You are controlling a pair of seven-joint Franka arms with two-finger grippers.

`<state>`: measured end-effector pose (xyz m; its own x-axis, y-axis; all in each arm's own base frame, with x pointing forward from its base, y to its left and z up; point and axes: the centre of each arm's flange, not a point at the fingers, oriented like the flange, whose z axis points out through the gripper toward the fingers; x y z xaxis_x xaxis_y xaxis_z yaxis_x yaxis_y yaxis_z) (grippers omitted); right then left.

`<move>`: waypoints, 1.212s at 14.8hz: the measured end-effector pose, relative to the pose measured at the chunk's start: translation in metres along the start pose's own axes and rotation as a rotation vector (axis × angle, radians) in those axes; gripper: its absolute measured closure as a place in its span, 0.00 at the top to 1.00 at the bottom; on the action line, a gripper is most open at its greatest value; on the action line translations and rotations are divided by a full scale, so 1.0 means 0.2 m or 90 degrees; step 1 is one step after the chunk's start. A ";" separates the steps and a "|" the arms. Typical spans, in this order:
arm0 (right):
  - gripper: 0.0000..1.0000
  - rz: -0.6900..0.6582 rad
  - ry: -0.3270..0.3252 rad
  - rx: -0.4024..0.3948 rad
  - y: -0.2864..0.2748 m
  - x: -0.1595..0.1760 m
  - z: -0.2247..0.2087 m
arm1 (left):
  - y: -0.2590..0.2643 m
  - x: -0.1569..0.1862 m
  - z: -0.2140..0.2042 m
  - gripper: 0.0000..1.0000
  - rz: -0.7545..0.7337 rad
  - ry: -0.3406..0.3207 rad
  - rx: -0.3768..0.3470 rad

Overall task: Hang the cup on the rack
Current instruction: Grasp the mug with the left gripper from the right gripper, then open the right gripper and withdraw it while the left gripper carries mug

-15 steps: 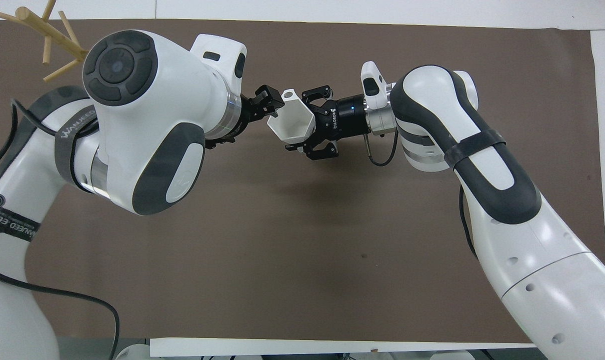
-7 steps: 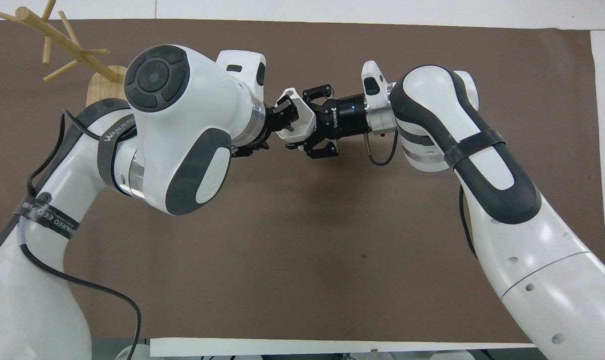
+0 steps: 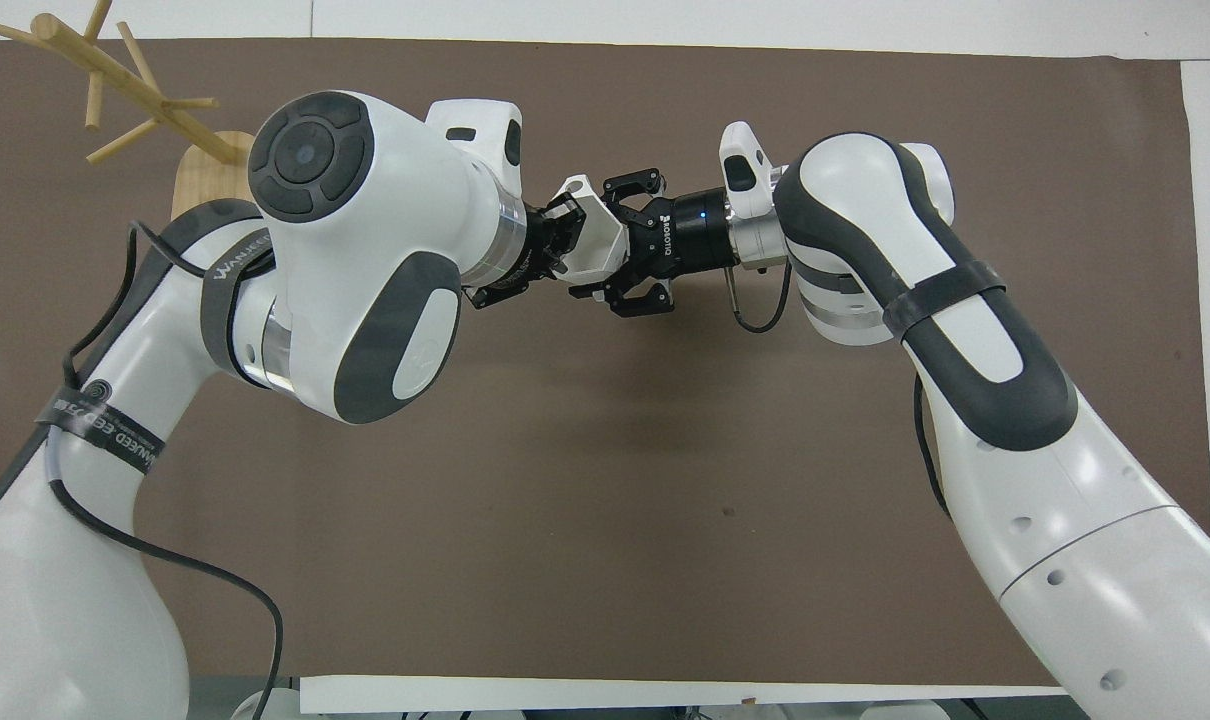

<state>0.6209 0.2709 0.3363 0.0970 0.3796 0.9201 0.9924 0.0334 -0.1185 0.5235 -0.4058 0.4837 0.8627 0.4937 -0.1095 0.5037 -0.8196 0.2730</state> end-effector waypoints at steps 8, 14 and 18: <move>1.00 -0.022 0.013 0.006 0.08 -0.17 -0.43 | -0.01 0.04 -0.01 0.05 0.044 0.038 0.011; 1.00 0.035 -0.110 0.030 -0.02 -0.69 -1.41 | -0.14 0.33 -0.16 0.05 0.045 0.072 0.002; 1.00 0.149 -0.283 -0.017 -0.11 -0.71 -1.82 | -0.42 0.71 -0.40 0.05 0.062 0.105 -0.011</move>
<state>0.6124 -0.1205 0.3452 0.2819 0.7309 0.6216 0.9499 -0.1211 -0.2883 0.6009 -0.2429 0.5223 0.8874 0.4547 0.0761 0.4163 -0.8612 0.2915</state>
